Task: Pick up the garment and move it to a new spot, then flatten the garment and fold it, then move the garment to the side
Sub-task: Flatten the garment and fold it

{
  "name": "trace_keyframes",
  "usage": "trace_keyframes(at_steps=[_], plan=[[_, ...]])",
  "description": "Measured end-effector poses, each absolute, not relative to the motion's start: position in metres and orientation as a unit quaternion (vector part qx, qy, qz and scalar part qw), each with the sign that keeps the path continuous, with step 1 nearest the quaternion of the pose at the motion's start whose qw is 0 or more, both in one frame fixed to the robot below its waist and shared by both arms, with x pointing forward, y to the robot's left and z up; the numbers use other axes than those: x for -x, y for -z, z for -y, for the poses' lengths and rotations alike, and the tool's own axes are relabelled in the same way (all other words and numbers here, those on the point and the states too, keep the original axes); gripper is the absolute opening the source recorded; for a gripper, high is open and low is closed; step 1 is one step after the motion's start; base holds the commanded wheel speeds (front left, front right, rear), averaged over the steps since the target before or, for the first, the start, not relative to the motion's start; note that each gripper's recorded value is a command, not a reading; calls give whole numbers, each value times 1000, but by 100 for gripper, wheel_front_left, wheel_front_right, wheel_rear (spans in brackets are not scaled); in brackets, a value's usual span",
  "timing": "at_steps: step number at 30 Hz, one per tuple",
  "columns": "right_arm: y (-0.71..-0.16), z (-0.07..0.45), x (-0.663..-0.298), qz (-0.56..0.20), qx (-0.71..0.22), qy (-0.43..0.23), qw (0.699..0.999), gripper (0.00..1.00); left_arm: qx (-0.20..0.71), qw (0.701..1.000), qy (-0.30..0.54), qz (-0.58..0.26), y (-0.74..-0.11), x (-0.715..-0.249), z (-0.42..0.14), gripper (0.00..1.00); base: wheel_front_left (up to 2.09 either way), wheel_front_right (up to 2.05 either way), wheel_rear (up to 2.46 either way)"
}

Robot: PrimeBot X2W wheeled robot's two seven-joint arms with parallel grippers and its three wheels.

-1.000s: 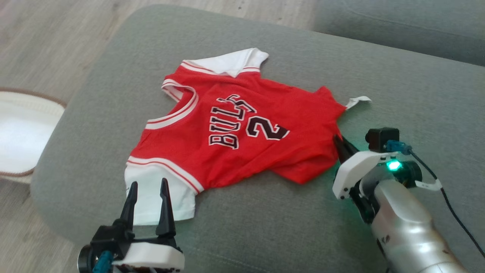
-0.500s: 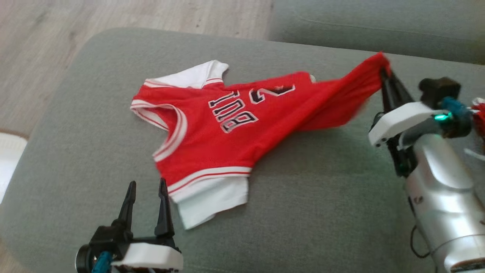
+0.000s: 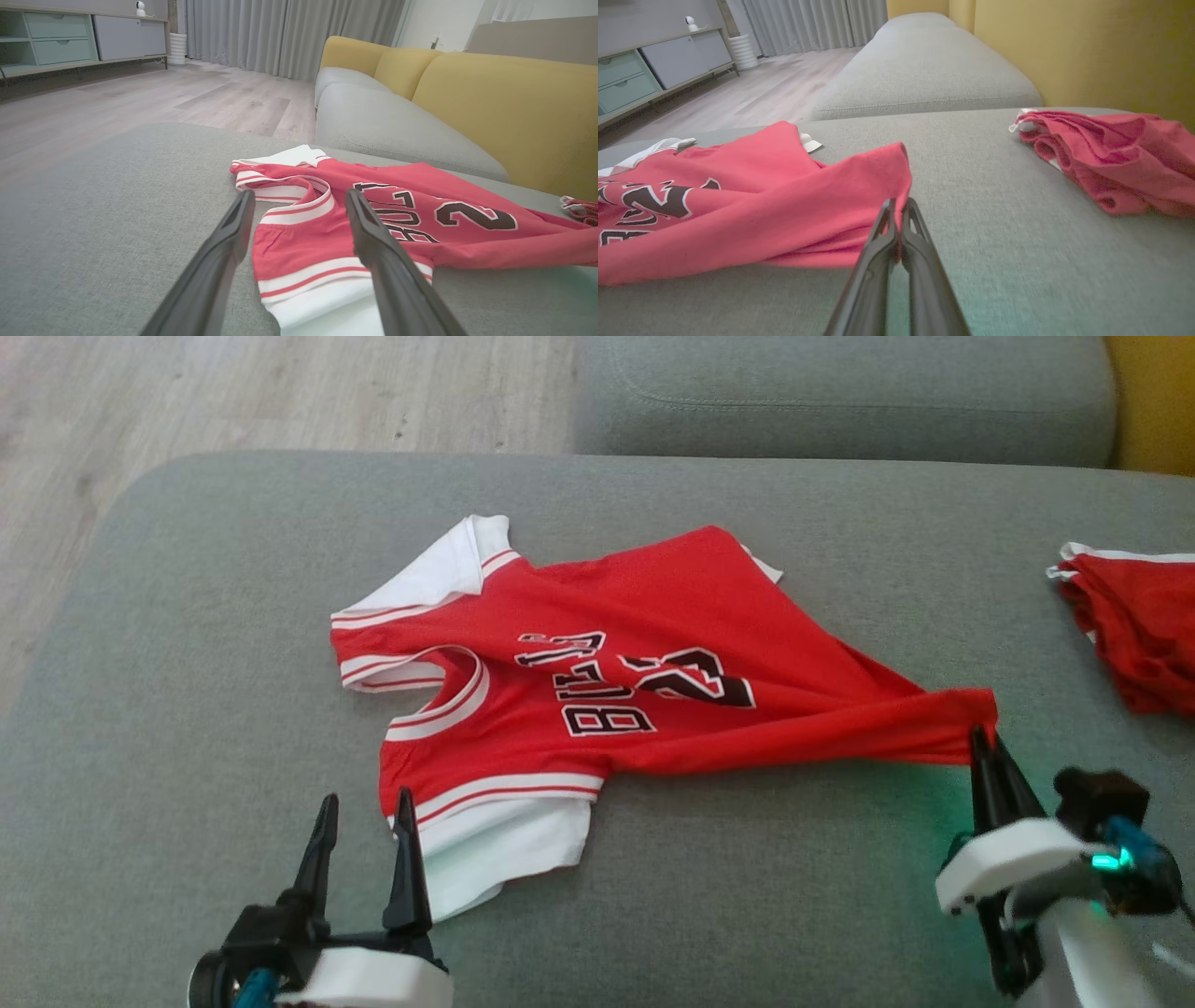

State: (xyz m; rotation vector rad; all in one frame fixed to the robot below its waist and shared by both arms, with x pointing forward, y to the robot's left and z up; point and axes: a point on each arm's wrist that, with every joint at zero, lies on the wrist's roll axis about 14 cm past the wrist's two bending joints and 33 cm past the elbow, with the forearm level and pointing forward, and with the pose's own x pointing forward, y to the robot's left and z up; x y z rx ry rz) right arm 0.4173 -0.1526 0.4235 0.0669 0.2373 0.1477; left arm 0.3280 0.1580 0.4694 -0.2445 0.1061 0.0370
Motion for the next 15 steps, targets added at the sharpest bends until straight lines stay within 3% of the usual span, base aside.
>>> trace_keyframes(at_steps=[1, 2, 3, 4, 15], plan=[[-420, 157, -406, -119, -37, -63, 990, 0, 122, 991, -13, -52, -470, -330, -155, 100, 0, 0, 0], [-421, 159, -403, -116, -38, -57, 991, 23, 122, 991, -10, -52, -470, -330, -154, 100, 0, 0, 0], [-423, 161, -399, -111, -39, -53, 992, 67, 121, 991, -7, -51, -471, -331, -152, 100, 0, 0, 0], [-423, 163, -395, -109, -37, -51, 992, 100, 121, 991, -6, -50, -472, -331, -151, 100, 0, 0, 0], [-417, 188, -345, -110, -58, -5, 992, 100, 134, 990, 13, -50, -473, -325, -141, 100, 0, 0, 0]])
